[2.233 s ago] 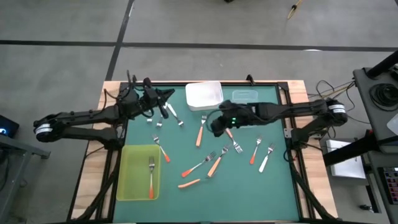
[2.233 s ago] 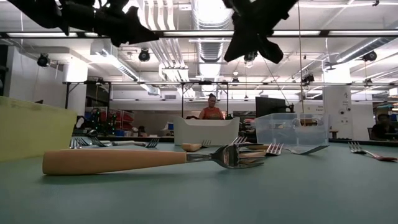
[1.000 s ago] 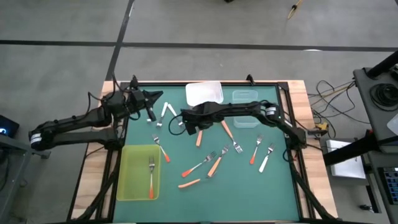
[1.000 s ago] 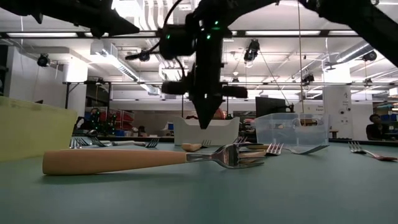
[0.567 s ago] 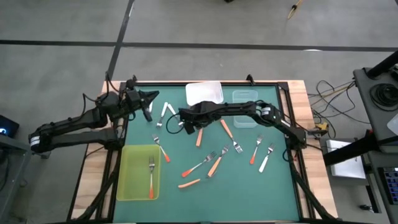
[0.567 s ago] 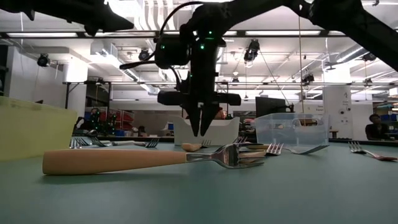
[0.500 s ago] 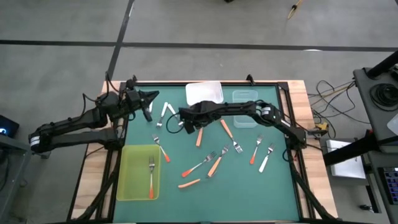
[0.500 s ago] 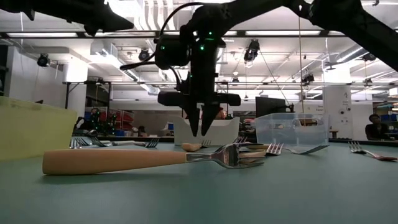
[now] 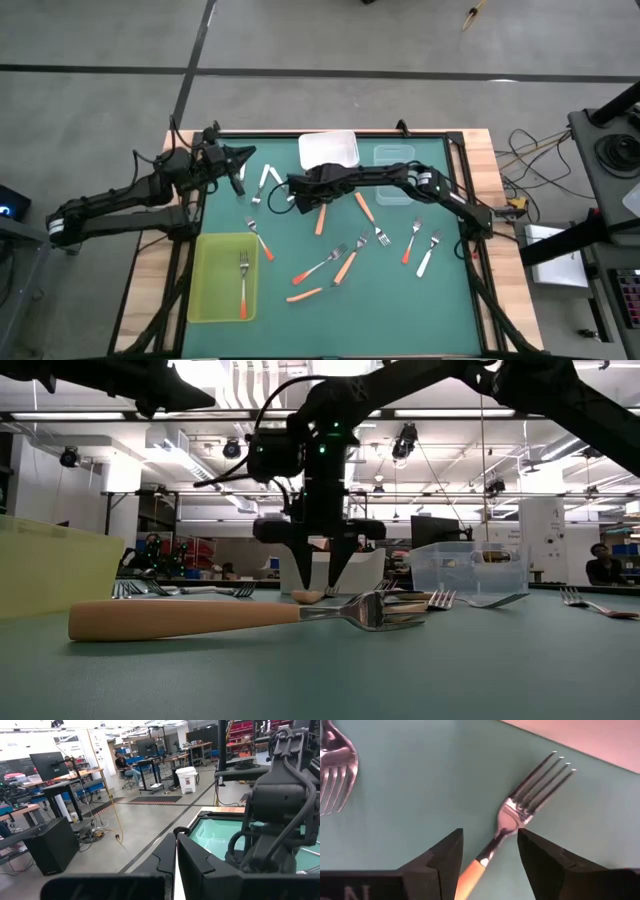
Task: Sort silverware by color (type)
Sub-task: Put the light orange fork into the transparent bin
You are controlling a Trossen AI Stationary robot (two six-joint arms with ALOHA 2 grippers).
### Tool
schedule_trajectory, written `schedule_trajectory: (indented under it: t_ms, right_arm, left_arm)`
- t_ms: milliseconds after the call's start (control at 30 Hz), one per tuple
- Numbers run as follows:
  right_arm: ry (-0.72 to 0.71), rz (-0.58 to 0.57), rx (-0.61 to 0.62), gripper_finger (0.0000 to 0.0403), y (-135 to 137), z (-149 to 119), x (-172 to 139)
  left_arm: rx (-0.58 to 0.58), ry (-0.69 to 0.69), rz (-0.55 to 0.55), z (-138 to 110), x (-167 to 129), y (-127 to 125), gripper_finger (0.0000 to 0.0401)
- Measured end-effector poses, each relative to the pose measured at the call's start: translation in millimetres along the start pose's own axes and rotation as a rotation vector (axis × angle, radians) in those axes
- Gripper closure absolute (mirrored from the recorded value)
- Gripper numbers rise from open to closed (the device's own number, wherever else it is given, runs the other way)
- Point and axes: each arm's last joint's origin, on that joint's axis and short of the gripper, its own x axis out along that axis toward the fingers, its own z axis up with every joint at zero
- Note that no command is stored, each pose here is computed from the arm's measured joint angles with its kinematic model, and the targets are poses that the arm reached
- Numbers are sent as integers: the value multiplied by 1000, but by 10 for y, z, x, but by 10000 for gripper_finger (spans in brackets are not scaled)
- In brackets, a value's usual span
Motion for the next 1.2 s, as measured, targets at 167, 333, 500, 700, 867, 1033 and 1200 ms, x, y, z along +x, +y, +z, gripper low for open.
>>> schedule_trajectory:
  t_ms: [167, 333, 500, 700, 867, 1033, 1200]
  right_arm:
    - [17, -12, 14, 228, 6, -19, 69]
    - [29, -7, 18, 235, 16, -36, 74]
    - [40, 4, 10, 250, 40, -68, 65]
    - [39, 9, -39, 278, 65, -103, 60]
    - [37, 14, -61, 317, 78, -119, 64]
    - [29, 25, -90, 359, 92, -130, 82]
    - [29, 24, -89, 379, 83, -145, 109]
  left_arm:
    - [0, 0, 0, 0, 0, 0, 401]
    - [0, 0, 0, 0, 0, 0, 401]
    - [0, 0, 0, 0, 0, 0, 401]
    - [0, 0, 0, 0, 0, 0, 401]
    - [0, -1, 0, 1, 0, 0, 401]
    - [-2, -10, 2, 10, 0, 2, 401]
    - [-2, -11, 2, 11, 0, 2, 401]
